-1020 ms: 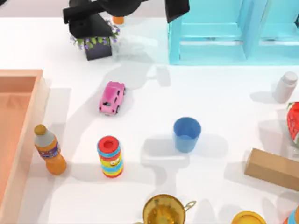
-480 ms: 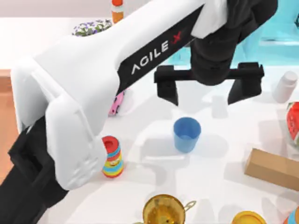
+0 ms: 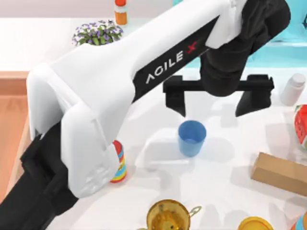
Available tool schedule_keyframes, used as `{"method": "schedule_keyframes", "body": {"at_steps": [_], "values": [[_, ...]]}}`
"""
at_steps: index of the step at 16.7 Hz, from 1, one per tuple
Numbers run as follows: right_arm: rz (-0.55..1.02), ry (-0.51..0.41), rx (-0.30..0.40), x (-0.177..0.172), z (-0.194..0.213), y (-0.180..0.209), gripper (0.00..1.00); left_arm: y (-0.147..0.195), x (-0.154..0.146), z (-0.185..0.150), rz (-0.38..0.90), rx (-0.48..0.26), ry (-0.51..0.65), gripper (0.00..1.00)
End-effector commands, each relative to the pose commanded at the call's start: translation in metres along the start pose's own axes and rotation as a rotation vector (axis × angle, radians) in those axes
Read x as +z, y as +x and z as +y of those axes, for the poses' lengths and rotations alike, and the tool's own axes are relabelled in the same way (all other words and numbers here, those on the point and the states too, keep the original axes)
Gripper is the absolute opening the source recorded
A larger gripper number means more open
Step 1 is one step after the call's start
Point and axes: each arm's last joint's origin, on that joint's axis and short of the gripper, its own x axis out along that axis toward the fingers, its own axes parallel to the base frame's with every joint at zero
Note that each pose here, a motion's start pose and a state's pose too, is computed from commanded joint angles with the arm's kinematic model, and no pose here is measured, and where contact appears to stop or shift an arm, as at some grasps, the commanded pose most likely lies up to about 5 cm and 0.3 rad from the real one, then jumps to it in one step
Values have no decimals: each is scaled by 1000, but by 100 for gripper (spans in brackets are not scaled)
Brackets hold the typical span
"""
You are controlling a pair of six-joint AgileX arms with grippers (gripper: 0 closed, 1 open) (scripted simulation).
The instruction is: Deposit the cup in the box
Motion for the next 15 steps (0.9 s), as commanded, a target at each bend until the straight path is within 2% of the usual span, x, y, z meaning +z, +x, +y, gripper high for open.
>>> {"method": "schedule_keyframes", "body": {"at_steps": [4, 11, 15], "values": [[0, 0, 0, 0, 0, 0, 100, 13, 2, -2, -4, -6, 3, 100], [0, 0, 0, 0, 0, 0, 100, 91, -1, -2, -1, -2, 4, 100], [0, 0, 0, 0, 0, 0, 100, 98, -2, -1, -1, -2, 4, 100]]}}
